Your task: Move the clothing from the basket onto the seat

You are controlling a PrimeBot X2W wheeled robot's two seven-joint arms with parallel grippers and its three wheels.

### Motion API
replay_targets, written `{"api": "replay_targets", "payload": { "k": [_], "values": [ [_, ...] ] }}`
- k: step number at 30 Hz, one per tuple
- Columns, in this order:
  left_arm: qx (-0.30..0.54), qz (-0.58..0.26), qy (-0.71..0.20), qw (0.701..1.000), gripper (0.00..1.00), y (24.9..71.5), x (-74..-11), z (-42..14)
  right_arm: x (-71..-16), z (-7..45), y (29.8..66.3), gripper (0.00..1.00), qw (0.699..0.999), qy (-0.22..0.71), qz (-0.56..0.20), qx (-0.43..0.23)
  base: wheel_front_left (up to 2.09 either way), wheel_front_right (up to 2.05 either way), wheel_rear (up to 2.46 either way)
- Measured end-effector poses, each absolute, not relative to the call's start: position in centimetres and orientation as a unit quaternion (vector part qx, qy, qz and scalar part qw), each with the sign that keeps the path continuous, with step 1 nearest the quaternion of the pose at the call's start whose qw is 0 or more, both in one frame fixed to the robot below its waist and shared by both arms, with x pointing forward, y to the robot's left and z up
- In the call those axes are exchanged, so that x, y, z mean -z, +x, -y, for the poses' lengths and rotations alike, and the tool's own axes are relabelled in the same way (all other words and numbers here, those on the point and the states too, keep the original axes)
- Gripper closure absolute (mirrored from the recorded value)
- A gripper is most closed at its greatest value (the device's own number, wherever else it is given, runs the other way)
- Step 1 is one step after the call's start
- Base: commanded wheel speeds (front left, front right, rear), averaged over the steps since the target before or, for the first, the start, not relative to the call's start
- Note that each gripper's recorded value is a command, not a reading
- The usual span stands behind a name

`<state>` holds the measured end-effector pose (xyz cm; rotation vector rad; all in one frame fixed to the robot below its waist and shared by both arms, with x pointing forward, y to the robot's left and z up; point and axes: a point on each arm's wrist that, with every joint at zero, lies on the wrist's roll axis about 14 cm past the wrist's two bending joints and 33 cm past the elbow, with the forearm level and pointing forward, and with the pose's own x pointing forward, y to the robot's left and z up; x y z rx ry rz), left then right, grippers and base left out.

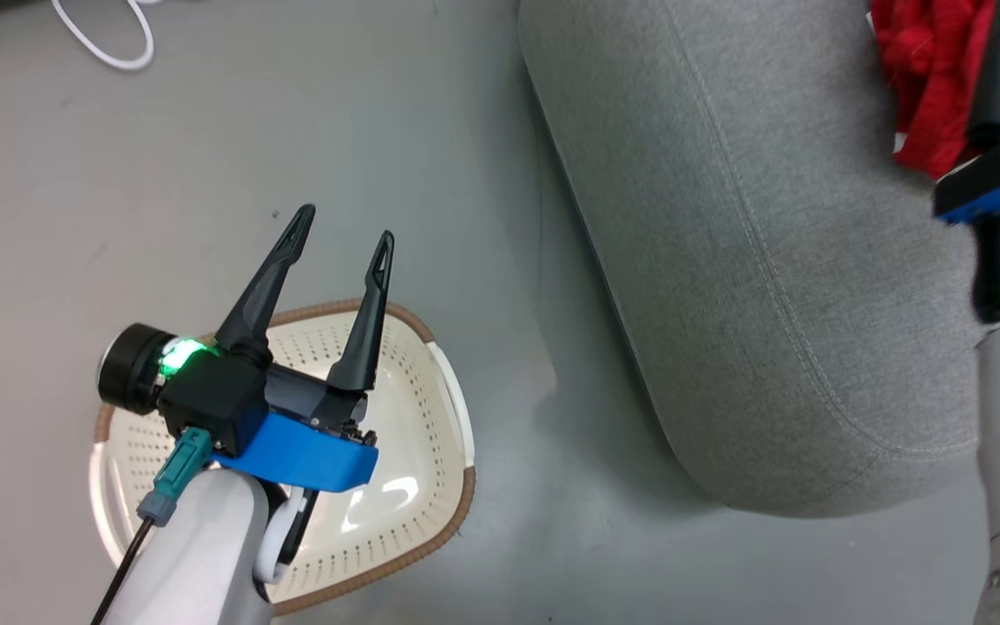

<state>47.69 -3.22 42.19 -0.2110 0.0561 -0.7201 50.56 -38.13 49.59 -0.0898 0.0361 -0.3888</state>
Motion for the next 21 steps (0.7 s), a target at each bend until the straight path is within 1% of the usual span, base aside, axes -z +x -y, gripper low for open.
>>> {"api": "replay_targets", "payload": {
  "k": [9, 14, 21],
  "values": [
    [0.306, -0.009, -0.108, 0.946, 0.0, 45.5, -46.0, 0.9, -50.7, 33.1, 46.9, 0.0, 0.99, -0.023, 0.004, 0.137, 0.0, 0.0, 0.0],
    [0.278, -0.001, -0.102, 0.955, 0.0, 44.2, -47.2, -1.0, -50.3, 30.6, 44.8, 0.0, 0.994, -0.042, -0.009, 0.104, 0.0, 0.0, 0.0],
    [0.225, -0.005, -0.094, 0.97, 0.0, 42.4, -47.6, -4.4, -50.9, 28.4, 42.6, 0.0, 0.995, -0.038, -0.004, 0.088, 0.0, 0.0, 0.0]
  ]
}}
